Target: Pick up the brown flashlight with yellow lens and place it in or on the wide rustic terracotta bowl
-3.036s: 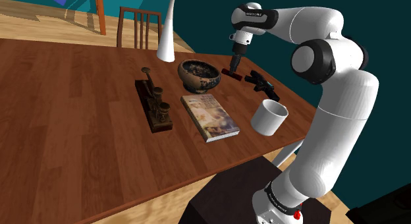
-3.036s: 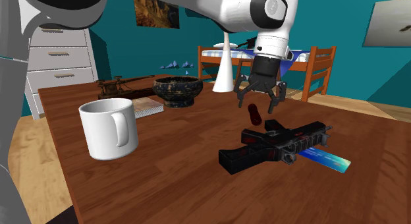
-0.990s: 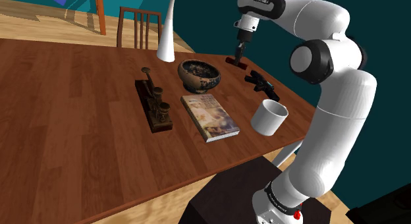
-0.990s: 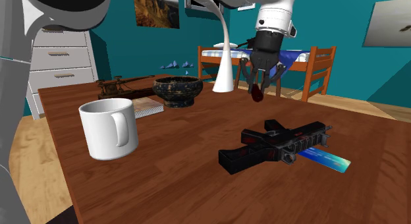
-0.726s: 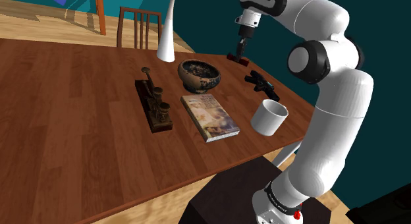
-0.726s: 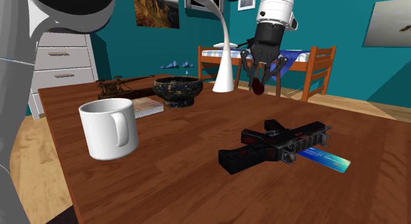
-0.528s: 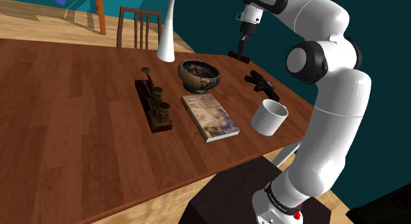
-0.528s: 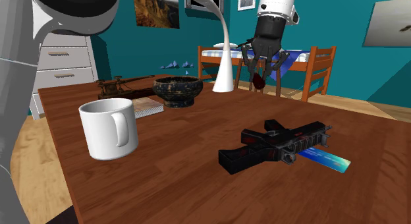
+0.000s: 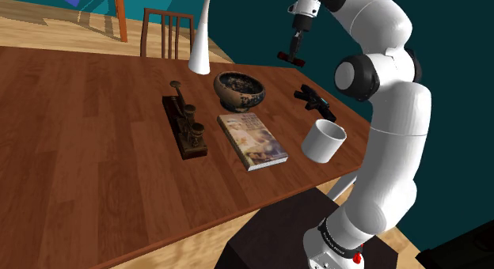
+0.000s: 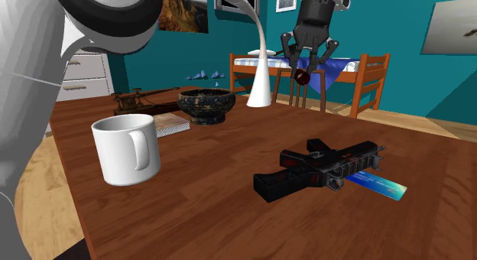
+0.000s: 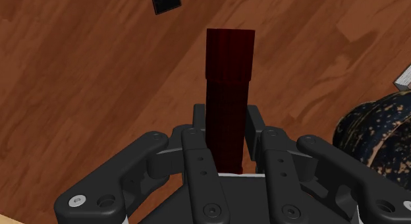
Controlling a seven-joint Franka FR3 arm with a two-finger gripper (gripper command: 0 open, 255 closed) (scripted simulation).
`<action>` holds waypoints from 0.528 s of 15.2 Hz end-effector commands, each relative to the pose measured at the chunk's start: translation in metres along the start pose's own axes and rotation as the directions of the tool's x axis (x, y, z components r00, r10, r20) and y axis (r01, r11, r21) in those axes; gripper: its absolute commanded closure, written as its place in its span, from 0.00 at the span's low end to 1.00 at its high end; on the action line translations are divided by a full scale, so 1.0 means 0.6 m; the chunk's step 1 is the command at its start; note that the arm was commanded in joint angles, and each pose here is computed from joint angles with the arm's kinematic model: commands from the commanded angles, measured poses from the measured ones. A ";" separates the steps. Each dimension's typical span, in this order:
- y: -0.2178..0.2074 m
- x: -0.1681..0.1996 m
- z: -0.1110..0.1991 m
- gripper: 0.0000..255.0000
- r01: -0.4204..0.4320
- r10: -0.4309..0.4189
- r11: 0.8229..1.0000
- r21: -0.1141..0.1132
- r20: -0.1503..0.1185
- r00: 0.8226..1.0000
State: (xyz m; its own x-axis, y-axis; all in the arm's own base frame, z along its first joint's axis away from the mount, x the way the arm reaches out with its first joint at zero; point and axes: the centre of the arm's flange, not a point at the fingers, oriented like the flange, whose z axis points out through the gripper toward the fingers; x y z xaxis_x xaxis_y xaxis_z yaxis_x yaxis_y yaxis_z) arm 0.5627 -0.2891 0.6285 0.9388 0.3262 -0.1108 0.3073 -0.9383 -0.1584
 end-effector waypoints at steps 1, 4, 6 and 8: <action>-0.004 -0.002 -0.017 1.00 0.000 0.000 1.000 0.001 0.001 1.000; -0.007 -0.005 -0.036 1.00 0.000 0.000 1.000 0.001 0.001 1.000; -0.048 0.010 -0.031 1.00 0.000 0.000 1.000 0.001 0.001 1.000; -0.090 0.025 -0.026 1.00 0.000 0.000 1.000 0.001 0.001 1.000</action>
State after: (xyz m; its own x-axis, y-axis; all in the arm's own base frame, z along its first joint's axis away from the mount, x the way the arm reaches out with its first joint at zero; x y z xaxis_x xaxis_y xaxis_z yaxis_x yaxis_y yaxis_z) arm 0.5629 -0.2491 0.6524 0.9387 0.3261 -0.1116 0.3070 -0.9383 -0.1593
